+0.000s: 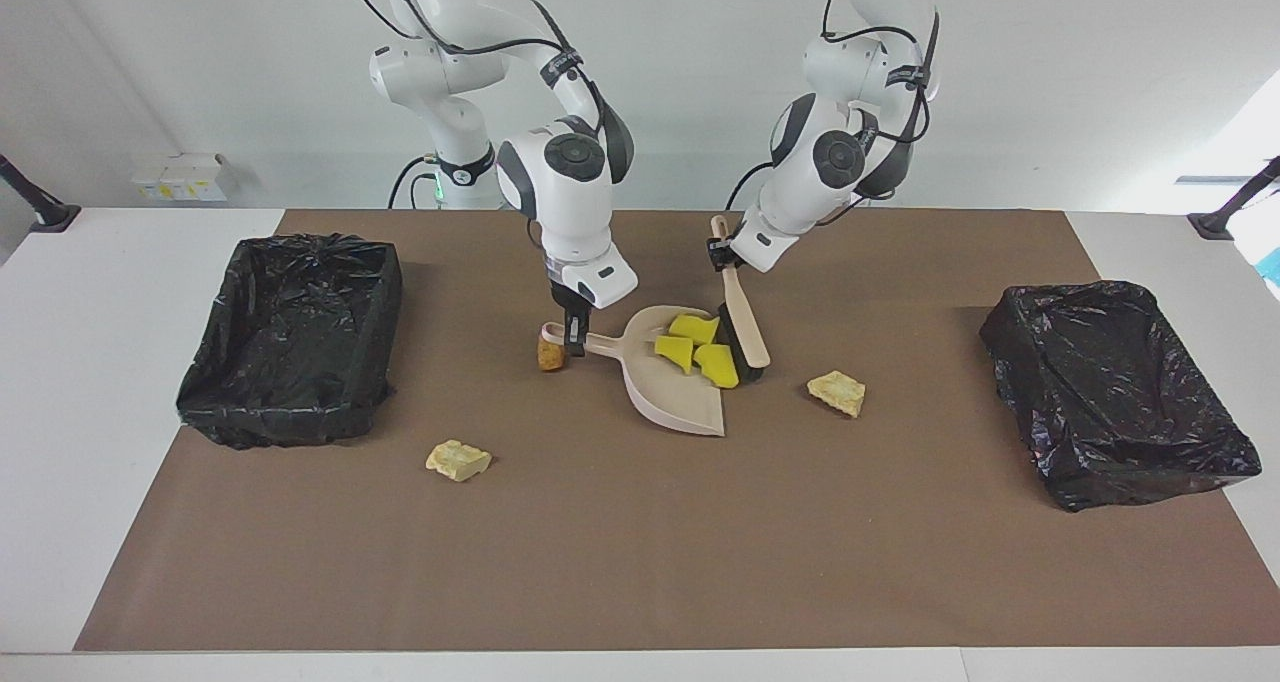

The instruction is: Sweep and dump trash in bin

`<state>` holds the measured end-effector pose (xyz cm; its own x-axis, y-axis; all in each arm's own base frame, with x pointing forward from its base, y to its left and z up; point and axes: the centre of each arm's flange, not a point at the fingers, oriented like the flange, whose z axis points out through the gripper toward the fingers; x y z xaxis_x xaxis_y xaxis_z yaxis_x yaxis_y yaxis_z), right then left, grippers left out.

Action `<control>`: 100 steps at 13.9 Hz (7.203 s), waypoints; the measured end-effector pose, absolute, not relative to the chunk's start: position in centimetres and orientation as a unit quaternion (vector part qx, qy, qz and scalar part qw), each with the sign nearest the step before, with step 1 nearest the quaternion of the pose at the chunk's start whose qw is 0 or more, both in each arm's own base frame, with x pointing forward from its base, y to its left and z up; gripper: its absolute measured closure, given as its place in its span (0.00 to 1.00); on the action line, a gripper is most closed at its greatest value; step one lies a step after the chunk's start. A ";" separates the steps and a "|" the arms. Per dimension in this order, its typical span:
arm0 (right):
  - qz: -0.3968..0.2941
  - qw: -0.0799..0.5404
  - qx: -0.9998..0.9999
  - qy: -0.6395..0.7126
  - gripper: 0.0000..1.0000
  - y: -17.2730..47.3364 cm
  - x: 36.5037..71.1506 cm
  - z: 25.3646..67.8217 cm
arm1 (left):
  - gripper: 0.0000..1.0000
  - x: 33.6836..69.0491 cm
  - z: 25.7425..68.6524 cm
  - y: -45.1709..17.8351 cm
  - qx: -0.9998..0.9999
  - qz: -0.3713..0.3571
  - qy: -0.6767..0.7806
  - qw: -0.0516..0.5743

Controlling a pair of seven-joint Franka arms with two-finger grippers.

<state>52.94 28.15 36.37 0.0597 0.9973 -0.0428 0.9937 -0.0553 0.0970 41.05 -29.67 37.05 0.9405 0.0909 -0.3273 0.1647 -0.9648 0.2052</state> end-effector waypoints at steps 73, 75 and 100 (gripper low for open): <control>-0.303 0.244 0.665 0.637 0.68 -21.0 51.9 55.1 | 0.74 49.9 42.8 -7.8 0.988 -0.145 -0.057 0.026; -0.301 0.257 0.669 0.629 0.68 -20.7 51.0 57.4 | 0.74 49.4 41.3 -8.7 0.988 -0.142 -0.052 0.023; -0.024 0.022 0.931 0.363 0.68 8.6 55.7 48.3 | 0.37 35.2 34.0 -32.5 0.991 -0.131 -0.017 -0.007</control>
